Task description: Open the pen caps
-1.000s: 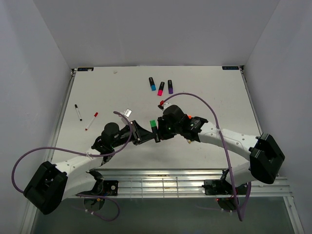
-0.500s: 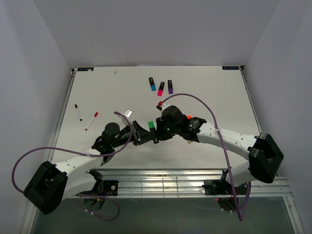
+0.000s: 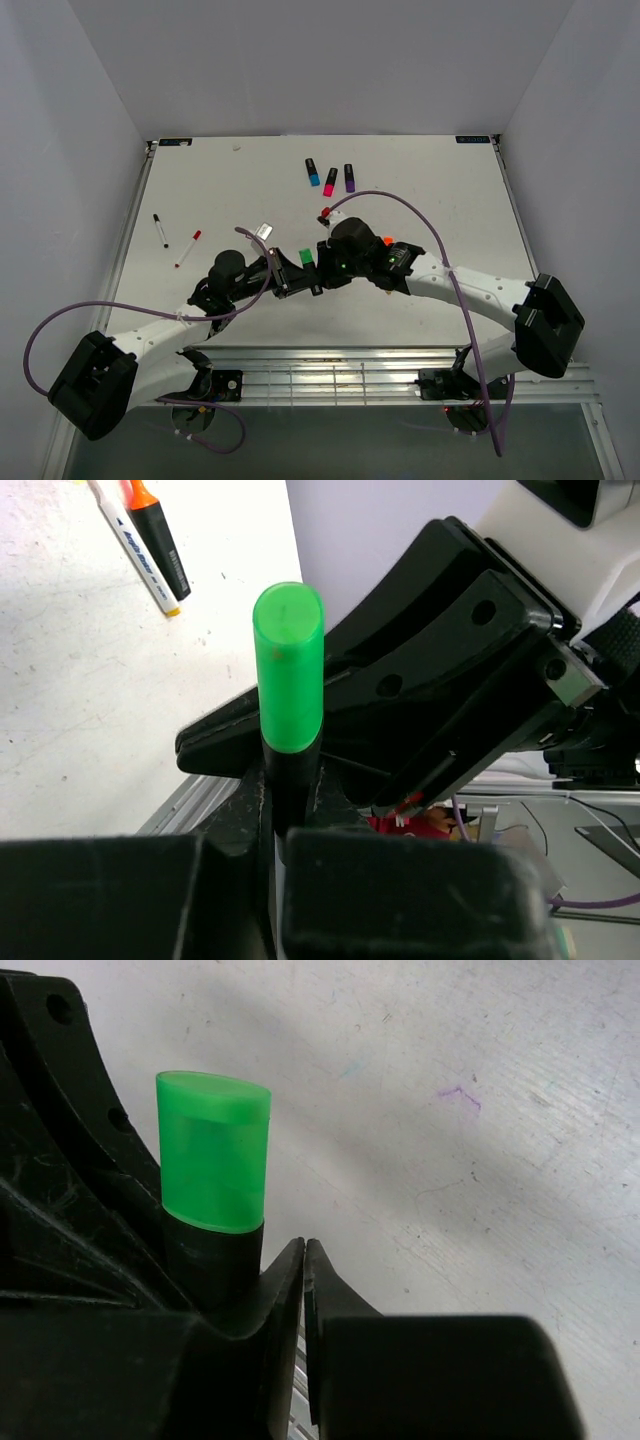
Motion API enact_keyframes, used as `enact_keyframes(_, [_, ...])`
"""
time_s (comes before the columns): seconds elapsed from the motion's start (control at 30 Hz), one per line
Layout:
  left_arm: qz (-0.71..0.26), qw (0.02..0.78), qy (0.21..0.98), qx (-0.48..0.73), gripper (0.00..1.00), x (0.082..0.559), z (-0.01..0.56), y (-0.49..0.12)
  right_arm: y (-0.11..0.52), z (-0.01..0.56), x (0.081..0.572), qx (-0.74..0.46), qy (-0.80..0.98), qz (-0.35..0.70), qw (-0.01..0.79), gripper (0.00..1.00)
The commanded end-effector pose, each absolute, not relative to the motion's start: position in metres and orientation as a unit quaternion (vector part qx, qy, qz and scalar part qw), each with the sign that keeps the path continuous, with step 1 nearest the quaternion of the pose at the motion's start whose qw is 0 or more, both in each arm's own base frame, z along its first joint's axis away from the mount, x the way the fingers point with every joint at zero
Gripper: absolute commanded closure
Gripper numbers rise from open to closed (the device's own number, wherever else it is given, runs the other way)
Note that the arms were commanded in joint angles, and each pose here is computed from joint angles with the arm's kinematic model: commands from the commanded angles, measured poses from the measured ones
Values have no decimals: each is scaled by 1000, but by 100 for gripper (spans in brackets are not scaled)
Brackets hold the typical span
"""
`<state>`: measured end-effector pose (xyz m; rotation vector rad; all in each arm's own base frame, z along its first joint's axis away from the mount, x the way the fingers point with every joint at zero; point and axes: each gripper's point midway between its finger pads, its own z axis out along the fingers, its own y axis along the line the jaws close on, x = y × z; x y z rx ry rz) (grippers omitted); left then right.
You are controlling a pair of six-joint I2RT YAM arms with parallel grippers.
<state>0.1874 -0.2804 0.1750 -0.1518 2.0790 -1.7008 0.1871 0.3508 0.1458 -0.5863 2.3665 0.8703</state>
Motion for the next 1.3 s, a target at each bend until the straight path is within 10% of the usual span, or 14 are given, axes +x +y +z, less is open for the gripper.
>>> enact_keyframes(0.0, [-620, 234, 747, -40, 100, 190, 185, -284, 376, 208, 182, -221, 829, 401, 322, 84])
enact_keyframes(0.37, [-610, 216, 760, 55, 98, 174, 176, -289, 334, 255, 216, -195, 820, 396, 363, 44])
enact_keyframes(1.27, [-525, 274, 804, 52, 100, 206, 173, -281, 363, 216, 226, -169, 875, 349, 291, 44])
